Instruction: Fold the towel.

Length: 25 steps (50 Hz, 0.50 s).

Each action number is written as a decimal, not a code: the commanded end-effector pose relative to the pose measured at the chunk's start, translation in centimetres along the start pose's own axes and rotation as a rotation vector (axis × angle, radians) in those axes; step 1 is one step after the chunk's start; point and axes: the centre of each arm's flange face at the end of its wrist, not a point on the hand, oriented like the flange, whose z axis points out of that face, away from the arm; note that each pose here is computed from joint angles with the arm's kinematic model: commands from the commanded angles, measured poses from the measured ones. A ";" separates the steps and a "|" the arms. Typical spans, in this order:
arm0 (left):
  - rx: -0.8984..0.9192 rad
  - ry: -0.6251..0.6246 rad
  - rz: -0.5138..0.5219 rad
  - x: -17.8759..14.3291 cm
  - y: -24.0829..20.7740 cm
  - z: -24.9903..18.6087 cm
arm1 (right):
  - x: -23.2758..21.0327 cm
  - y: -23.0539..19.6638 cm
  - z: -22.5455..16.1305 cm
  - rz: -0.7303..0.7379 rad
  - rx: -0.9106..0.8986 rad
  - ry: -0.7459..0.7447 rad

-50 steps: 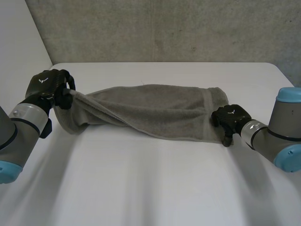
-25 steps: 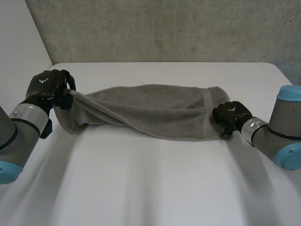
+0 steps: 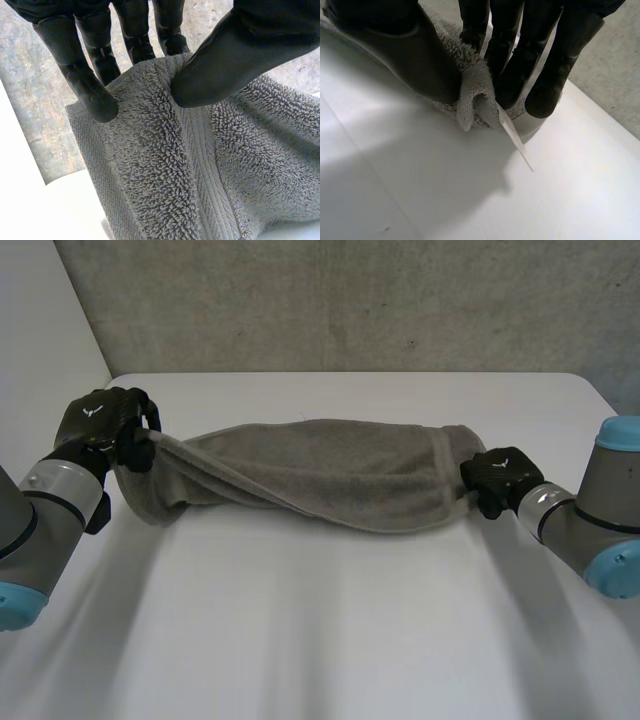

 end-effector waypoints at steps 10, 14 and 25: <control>0.024 0.078 0.024 1.5 -1.0 -0.3 | 3.1 -6.9 -4.1 0.005 0.125 0.080; 0.083 0.107 0.077 1.7 -3.3 -1.0 | 6.7 -10.4 -7.9 -0.007 0.172 0.171; 0.221 0.093 0.195 2.0 -8.5 -3.8 | 9.7 -16.8 -15.8 -0.060 0.295 0.292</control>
